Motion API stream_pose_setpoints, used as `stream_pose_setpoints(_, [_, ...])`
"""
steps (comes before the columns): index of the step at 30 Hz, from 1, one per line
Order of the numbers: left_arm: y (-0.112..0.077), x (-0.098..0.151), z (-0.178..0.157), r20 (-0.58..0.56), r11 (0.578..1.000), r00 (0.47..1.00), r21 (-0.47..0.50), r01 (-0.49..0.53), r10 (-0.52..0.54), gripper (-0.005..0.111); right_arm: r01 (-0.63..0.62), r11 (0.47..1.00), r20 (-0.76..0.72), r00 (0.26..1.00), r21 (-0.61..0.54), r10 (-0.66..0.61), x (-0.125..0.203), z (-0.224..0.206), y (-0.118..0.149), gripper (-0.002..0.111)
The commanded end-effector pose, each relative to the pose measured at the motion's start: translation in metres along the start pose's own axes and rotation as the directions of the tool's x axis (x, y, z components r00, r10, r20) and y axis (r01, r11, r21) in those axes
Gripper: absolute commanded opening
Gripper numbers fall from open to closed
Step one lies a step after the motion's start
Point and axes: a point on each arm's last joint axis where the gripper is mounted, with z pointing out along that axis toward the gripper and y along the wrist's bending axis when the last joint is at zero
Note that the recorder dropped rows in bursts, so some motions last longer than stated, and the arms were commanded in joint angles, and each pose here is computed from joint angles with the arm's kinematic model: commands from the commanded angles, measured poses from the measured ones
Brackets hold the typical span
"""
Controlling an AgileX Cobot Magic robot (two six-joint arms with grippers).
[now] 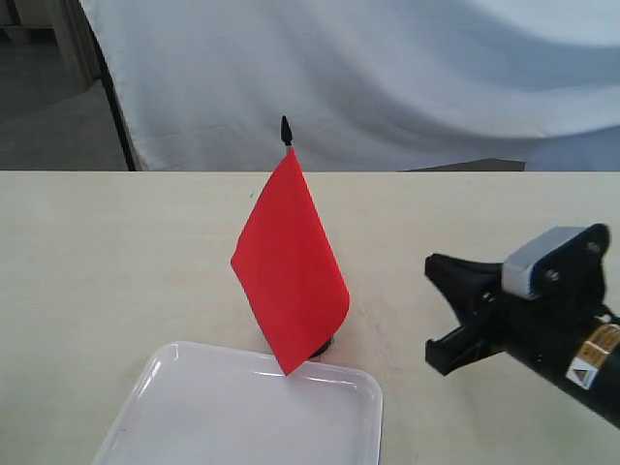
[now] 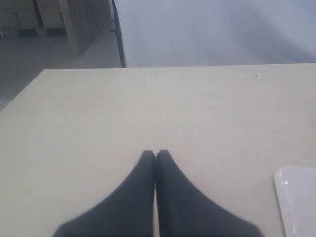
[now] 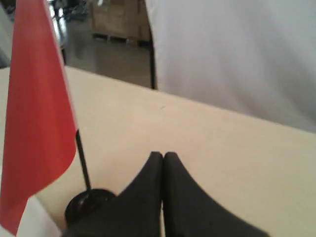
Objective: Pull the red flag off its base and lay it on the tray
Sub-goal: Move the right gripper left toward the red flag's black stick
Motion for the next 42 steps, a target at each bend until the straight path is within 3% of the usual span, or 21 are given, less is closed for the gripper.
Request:
stream_pose_setpoints(1, [0.0, 0.0, 0.0, 0.002, 1.0, 1.0, 0.003, 0.001, -0.001, 0.0, 0.021, 0.984, -0.067, 0.997, -0.179, -0.034, 0.033, 0.031, 0.003, 0.0])
stream_pose_setpoints(4, [0.0, 0.0, 0.0, 0.002, 1.0, 1.0, 0.003, 0.001, -0.001, 0.0, 0.013, 0.948, -0.102, 0.994, -0.318, -0.048, 0.047, 0.053, 0.005, 0.0])
stream_pose_setpoints(6, [0.0, 0.0, 0.0, 0.002, 1.0, 1.0, 0.003, 0.001, -0.001, 0.0, 0.0, 0.889, -0.143, 0.987, -0.458, -0.073, 0.053, 0.069, 0.008, 0.0])
stream_pose_setpoints(10, [0.0, 0.0, 0.0, 0.002, 1.0, 1.0, 0.003, 0.001, -0.001, 0.0, 0.016, 0.828, -0.173, 0.975, -0.56, -0.136, 0.049, 0.082, 0.008, 0.0])
stream_pose_setpoints(20, [0.0, 0.0, 0.0, 0.002, 1.0, 1.0, 0.003, 0.001, -0.001, 0.0, 0.06, 0.842, -0.179, 0.967, -0.536, -0.183, 0.043, 0.101, 0.003, 0.002])
stream_pose_setpoints(27, [0.0, 0.0, 0.0, 0.002, 1.0, 1.0, 0.003, 0.001, -0.001, 0.0, 0.04, 0.865, -0.188, 0.97, -0.501, -0.153, 0.052, 0.106, 0.004, 0.073])
stream_pose_setpoints(33, [0.0, 0.0, 0.0, 0.002, 1.0, 1.0, 0.003, 0.001, -0.001, 0.0, 0.081, 0.858, -0.156, 0.97, -0.506, -0.184, 0.05, 0.113, 0.009, 0.058])
stream_pose_setpoints(42, [0.0, 0.0, 0.0, 0.002, 1.0, 1.0, 0.003, 0.001, -0.001, 0.0, 0.11, 0.852, -0.125, 0.972, -0.512, -0.201, 0.053, 0.136, 0.005, 0.059])
